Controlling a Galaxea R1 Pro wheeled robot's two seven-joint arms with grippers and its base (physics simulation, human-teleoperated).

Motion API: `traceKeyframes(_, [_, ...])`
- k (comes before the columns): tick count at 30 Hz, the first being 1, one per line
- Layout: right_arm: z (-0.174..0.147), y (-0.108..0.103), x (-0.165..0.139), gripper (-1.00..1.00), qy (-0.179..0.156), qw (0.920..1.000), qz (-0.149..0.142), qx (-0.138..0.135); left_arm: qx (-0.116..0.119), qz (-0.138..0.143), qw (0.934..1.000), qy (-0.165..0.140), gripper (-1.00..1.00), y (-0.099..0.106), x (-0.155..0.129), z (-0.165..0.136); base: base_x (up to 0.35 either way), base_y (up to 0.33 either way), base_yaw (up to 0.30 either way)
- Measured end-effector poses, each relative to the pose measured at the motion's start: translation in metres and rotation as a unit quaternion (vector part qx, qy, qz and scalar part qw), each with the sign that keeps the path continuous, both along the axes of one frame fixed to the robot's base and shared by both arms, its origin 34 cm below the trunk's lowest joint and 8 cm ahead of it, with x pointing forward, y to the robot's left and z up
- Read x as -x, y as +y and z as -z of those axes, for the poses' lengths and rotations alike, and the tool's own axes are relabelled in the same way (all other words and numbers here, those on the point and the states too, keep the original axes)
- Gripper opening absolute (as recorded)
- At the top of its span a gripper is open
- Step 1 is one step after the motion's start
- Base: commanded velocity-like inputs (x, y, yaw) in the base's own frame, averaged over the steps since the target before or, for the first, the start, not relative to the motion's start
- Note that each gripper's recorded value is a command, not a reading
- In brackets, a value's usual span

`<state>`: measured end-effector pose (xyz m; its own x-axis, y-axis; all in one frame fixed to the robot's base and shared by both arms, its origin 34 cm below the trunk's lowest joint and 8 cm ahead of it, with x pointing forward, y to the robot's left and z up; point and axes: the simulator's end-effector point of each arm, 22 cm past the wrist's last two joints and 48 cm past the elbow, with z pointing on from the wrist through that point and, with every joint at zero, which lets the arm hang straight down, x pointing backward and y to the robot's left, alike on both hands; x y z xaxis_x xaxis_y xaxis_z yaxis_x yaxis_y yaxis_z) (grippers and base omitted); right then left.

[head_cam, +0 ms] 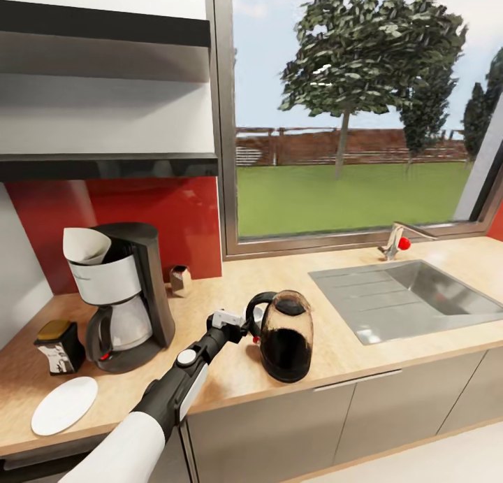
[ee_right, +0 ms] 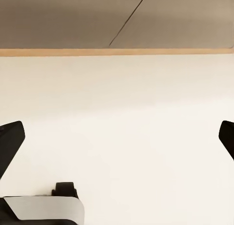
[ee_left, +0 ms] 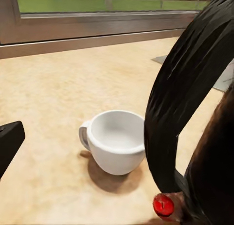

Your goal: Set up a coffee station on the kitchen countertop: keep the coffee maker on the countertop, move the bottle of coffee from the kitchen shelf to the counter next to the coffee maker, place a paper coffee filter on top of the coffee maker, put the saucer next to the coffee maker with the coffee cup on the saucer, and place the electric kettle next to the coffee maker.

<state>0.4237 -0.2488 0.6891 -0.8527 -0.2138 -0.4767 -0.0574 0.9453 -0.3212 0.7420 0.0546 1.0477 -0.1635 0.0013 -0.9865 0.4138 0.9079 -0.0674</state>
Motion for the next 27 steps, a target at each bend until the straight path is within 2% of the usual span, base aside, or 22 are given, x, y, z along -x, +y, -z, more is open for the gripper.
traceKeyframes(27, [0.0001, 0.0000, -0.0001, 1.00, 0.000, 1.0000, 0.000, 0.000, 0.002, 0.001, 1.0000, 0.007, 1.00, -0.0026, 0.0058, 0.0085, 0.021, 0.000, 0.000])
